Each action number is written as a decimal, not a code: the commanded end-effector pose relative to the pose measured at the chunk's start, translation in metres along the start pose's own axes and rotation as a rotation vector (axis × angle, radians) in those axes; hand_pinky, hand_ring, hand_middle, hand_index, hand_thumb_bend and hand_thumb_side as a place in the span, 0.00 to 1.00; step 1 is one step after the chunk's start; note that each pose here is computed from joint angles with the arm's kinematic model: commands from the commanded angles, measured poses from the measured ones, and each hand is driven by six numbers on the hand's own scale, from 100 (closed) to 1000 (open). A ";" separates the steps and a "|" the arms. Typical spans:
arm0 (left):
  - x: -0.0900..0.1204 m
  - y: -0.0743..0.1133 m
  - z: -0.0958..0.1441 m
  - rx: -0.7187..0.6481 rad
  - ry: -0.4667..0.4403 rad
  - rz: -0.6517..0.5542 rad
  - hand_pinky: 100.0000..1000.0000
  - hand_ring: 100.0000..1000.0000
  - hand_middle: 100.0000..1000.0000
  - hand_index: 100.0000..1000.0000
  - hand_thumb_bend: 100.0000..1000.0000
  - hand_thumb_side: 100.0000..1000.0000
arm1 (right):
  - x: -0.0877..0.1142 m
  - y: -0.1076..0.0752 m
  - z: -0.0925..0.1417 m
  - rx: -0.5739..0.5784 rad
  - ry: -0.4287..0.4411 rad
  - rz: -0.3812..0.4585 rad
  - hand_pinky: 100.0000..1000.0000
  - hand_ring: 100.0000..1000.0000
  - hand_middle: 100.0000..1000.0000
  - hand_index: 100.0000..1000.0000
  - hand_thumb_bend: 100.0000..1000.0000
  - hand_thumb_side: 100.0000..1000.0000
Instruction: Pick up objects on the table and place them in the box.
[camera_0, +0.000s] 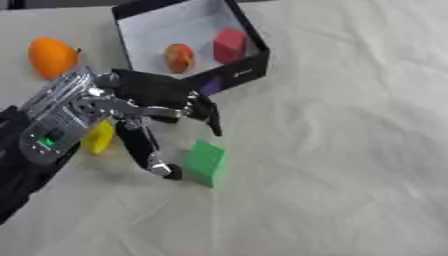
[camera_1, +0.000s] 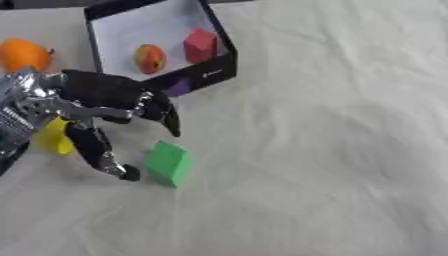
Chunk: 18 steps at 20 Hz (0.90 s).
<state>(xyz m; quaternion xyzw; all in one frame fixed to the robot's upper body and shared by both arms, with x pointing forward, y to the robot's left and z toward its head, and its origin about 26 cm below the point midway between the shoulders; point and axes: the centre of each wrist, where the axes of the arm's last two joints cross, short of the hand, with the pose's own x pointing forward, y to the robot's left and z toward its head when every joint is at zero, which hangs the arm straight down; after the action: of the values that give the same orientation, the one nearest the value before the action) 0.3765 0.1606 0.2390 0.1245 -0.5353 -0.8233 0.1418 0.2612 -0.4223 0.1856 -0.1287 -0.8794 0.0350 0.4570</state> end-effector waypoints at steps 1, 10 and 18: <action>-0.002 0.009 0.001 -0.119 -0.003 -0.079 0.95 0.83 0.74 0.83 0.45 0.31 | 0.005 -0.004 -0.004 0.002 -0.012 0.026 0.81 0.77 0.63 0.89 0.00 0.65; 0.004 0.010 -0.009 -0.136 0.028 -0.098 0.93 0.82 0.72 0.82 0.51 0.32 | 0.005 -0.004 -0.004 0.002 -0.006 0.027 0.81 0.77 0.63 0.89 0.00 0.65; -0.001 0.002 -0.021 -0.152 0.036 -0.103 0.91 0.79 0.67 0.78 0.46 0.23 | 0.004 -0.004 -0.003 0.001 -0.005 0.027 0.81 0.77 0.62 0.89 0.00 0.65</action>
<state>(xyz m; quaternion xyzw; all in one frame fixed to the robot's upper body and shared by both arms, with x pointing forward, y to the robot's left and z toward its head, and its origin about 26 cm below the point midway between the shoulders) 0.3848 0.1425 0.2233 0.1544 -0.4892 -0.8445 0.1537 0.2620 -0.4222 0.1829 -0.1311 -0.8763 0.0350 0.4622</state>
